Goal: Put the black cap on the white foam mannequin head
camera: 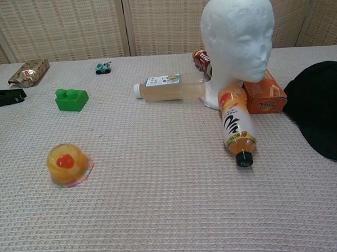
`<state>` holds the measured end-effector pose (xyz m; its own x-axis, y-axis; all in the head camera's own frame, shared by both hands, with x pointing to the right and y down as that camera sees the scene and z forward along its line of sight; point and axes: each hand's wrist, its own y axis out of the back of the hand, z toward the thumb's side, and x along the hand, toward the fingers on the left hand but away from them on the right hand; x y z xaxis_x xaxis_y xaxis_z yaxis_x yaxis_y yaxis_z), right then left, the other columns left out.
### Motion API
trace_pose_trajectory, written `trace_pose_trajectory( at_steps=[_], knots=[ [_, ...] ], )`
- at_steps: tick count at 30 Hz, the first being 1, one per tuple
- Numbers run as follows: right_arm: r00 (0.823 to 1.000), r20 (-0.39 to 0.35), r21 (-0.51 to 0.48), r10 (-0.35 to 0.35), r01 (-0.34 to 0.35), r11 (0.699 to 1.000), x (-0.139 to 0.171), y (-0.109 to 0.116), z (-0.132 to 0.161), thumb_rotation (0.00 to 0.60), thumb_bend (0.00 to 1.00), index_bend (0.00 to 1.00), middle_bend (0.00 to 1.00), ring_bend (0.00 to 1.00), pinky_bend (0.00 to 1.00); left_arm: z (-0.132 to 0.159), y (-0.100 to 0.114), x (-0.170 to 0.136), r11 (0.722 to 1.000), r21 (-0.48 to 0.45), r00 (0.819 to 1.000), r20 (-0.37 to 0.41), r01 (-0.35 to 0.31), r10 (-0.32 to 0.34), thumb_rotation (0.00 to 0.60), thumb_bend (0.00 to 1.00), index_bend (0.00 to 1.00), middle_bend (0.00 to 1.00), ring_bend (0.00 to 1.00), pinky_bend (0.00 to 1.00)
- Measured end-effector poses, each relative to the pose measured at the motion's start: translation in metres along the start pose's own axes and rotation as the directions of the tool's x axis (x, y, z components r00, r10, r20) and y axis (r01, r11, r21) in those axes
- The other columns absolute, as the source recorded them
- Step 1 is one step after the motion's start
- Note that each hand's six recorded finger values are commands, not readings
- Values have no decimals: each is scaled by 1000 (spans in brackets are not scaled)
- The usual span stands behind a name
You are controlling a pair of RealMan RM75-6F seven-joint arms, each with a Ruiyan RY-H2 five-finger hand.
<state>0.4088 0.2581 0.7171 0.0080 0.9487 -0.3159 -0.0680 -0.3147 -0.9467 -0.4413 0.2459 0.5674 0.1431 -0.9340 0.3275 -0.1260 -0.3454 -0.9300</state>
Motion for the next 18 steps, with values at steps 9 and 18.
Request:
trace_pose_trajectory(
  at_steps=[9, 18],
  knots=[
    [1000, -5, -4, 10, -10, 1000, -2, -8, 8, 600, 202, 473, 1000, 1000, 1000, -2, 1, 1, 1000, 6, 1000, -18, -10, 10, 600, 153, 0, 0, 0, 148],
    [1000, 23, -48, -13, 14, 999, -7, -10, 15, 600, 209, 476, 1000, 1000, 1000, -3, -2, 0, 998, -36, 999, -22, 45, -46, 600, 153, 0, 0, 0, 148]
  ],
)
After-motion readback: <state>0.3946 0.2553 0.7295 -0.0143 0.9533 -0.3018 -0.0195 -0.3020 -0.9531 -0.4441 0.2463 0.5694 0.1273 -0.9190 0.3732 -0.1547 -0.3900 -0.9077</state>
